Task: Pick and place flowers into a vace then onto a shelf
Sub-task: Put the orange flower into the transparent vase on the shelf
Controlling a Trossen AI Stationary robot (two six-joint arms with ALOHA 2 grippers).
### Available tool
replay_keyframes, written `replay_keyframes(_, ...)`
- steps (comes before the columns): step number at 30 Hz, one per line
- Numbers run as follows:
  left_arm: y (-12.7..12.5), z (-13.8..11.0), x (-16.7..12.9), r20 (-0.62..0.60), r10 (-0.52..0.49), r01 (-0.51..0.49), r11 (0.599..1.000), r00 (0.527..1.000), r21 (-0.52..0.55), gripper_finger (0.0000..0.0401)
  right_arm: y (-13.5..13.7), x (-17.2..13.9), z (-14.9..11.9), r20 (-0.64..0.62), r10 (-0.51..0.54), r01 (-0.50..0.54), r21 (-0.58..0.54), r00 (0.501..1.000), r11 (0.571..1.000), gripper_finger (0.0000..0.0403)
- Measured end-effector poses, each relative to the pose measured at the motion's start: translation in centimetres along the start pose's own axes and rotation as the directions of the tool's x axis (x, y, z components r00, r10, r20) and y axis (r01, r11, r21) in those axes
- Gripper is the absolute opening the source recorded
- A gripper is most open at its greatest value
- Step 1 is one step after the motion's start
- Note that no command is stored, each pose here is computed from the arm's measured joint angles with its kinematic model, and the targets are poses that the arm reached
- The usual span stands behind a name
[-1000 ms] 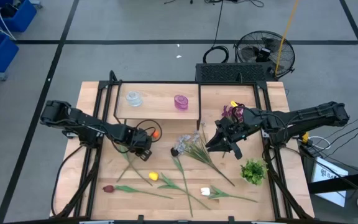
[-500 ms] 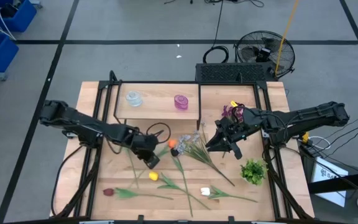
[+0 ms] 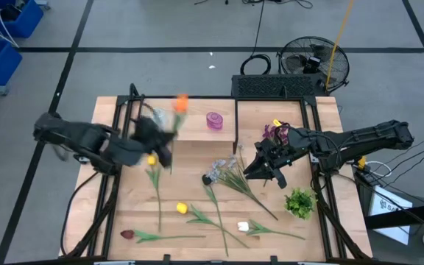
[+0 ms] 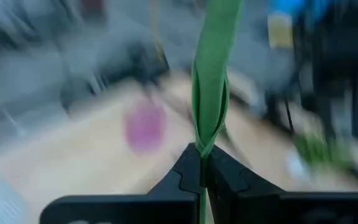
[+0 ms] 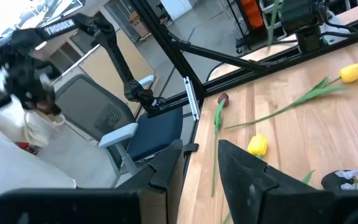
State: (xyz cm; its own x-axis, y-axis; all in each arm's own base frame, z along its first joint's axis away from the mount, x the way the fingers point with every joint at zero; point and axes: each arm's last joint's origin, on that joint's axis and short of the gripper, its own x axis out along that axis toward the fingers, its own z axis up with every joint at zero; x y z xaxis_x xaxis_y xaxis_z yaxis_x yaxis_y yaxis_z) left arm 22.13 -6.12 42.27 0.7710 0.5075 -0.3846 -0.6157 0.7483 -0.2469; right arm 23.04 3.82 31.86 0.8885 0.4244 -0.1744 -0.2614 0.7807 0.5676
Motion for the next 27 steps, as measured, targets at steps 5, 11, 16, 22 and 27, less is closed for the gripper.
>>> replay_keyframes(5, 3.1, 2.4, -1.7, 0.27, 0.283, -0.286, 0.958, 0.92, -0.028, 0.0009, 0.0, 0.0, 0.0, 0.006, -0.001, 0.001, 0.002, 1.0, 1.0, 0.0093)
replay_keyframes(11, 5.3, 3.0, -1.0, 0.388, 0.51, -0.57, 0.821, 0.767, 0.048, 0.0009, 0.0, 0.0, 0.1, 0.007, -0.002, 0.002, -0.003, 1.0, 1.0, 0.0093)
replay_keyframes(16, 6.7, 3.1, 0.7, 0.374, 0.591, -0.638, 0.77, 0.715, 0.001, 0.0009, 0.0, 0.0, 0.1, 0.008, -0.003, 0.003, -0.002, 1.0, 1.0, 0.0093)
replay_keyframes(22, 8.0, 2.1, 3.6, 0.333, 0.652, -0.692, 0.722, 0.681, 0.003, 0.0016, 0.0, 0.0, 0.1, 0.008, -0.003, 0.003, -0.002, 1.0, 1.0, 0.0093)
replay_keyframes(27, 8.3, 1.9, 4.9, 0.321, 0.642, -0.68, 0.733, 0.696, 0.008, 0.0008, 0.0, 0.0, 0.1, 0.008, -0.003, 0.003, 0.003, 1.0, 1.0, 0.0093)
